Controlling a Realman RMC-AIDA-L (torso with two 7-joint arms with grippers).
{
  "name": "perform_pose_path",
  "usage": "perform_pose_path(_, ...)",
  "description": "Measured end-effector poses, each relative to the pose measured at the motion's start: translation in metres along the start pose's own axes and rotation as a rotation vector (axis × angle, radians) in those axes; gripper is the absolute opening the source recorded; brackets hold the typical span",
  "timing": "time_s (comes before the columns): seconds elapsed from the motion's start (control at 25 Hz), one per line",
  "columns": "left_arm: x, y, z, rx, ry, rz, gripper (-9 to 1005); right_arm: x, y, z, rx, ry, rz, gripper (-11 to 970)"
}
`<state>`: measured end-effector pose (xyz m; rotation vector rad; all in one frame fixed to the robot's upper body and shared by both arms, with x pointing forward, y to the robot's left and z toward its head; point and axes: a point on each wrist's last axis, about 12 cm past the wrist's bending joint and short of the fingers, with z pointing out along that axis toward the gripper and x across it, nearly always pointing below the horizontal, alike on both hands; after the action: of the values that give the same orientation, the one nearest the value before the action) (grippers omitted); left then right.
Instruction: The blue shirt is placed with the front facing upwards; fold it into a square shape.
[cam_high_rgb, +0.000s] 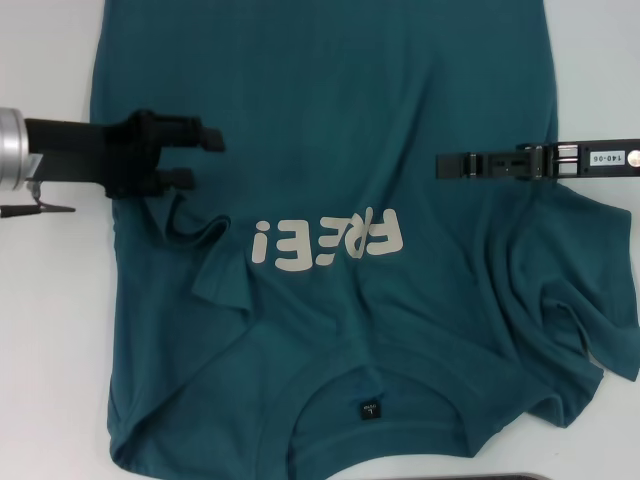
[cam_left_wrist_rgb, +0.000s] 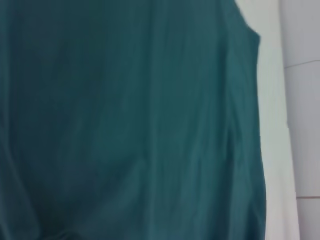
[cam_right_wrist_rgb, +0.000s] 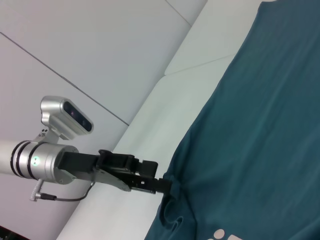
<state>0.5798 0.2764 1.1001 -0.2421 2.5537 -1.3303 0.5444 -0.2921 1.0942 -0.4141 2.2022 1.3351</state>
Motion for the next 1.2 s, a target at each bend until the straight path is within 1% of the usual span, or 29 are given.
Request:
perform_pose_path(0.08,0.001,0.004,-0.004,-0.007,0.000,-0.009,723,0.000,0.000,0.000,0.000,0.000,-0.001,938)
perform_pose_path(0.36,0.014,0.030,-0.031,-0.033,-0.009,-0.078,724,-0.001,0.000,0.001,0.000,0.003,-0.002,938)
perform_pose_path(0.56,0.018,0.035,-0.031,-0.052,-0.001,-0.090,725,-0.001,0.000,0.001,0.000,0.001,-0.003,937)
perform_pose_path(0.68,0.018,0.035,-0.028,-0.068,0.003,-0.085,725,-0.002,0.000,0.001,0.000,0.003,-0.005,937)
perform_pose_path(0.88,0.018,0.031,-0.014,-0.098,0.022,-0.064,725,-0.001,0.000,0.000,0.002,0.001,-0.001,937)
perform_pose_path(1.0,0.016,0.024,-0.004,-0.094,0.035,-0.044,725,0.000,0.000,0.000,0.002,-0.001,0.001,937)
perform_pose_path(1.2,0.012,0.007,0.010,-0.058,0.051,-0.002,725,0.000,0.000,0.000,0.002,0.002,0.000,936)
